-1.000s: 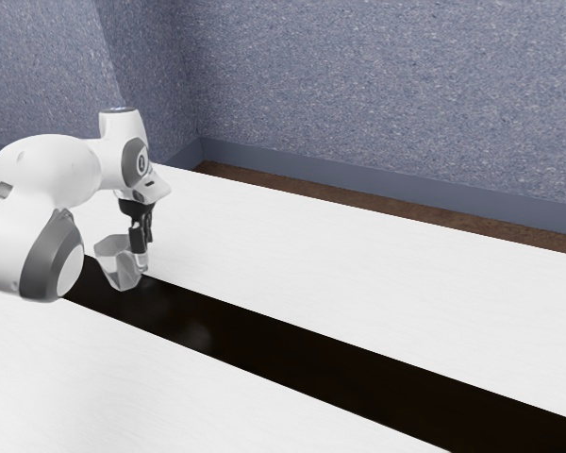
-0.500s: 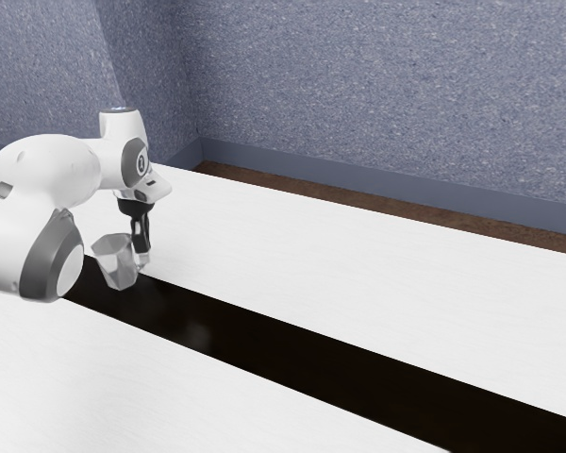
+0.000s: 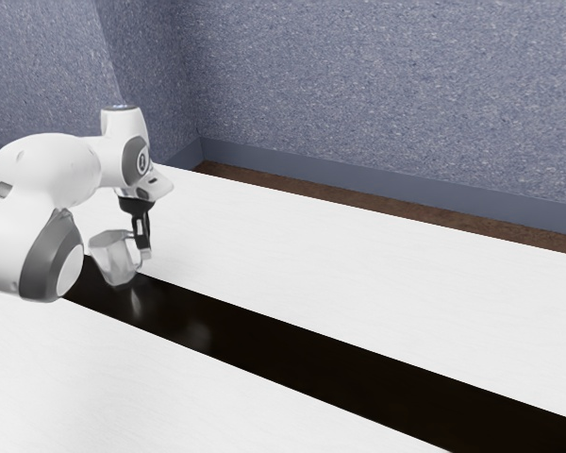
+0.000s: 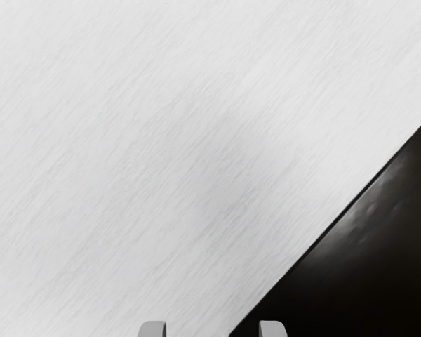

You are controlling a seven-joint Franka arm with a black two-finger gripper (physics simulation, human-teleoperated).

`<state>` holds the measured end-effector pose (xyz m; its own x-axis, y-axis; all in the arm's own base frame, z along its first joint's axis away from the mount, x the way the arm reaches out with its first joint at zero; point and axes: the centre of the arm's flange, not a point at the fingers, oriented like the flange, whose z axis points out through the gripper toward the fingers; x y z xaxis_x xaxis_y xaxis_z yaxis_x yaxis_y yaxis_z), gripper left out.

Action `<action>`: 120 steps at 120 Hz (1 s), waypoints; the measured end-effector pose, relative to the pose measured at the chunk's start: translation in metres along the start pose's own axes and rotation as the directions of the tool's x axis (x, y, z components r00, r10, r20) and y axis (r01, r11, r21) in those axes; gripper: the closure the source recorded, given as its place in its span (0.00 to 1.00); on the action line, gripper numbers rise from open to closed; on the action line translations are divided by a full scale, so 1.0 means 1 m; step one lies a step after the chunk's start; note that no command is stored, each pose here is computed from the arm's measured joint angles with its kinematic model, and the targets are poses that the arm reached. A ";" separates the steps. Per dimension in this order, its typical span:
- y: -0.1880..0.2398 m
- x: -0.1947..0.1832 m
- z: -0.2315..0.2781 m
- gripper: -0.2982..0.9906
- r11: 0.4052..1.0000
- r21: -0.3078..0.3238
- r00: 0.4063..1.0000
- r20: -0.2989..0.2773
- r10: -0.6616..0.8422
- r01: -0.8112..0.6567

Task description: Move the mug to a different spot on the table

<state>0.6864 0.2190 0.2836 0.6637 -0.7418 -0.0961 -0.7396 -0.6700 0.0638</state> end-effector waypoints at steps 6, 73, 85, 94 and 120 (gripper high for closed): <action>0.000 0.002 -0.004 0.72 1.000 0.005 1.000 0.002 0.003 -0.003; 0.042 0.081 -0.057 0.75 0.991 0.060 0.992 0.058 0.117 -0.120; 0.072 0.099 -0.058 0.76 0.988 0.034 0.987 0.075 0.146 -0.148; 0.093 0.102 -0.061 0.77 0.988 0.011 0.984 0.094 0.154 -0.156; 0.132 0.123 -0.061 0.79 0.989 -0.048 0.971 0.188 0.149 -0.142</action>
<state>0.6775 0.0373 0.3405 0.5134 -0.8144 -0.2704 -0.8203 -0.5583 0.1241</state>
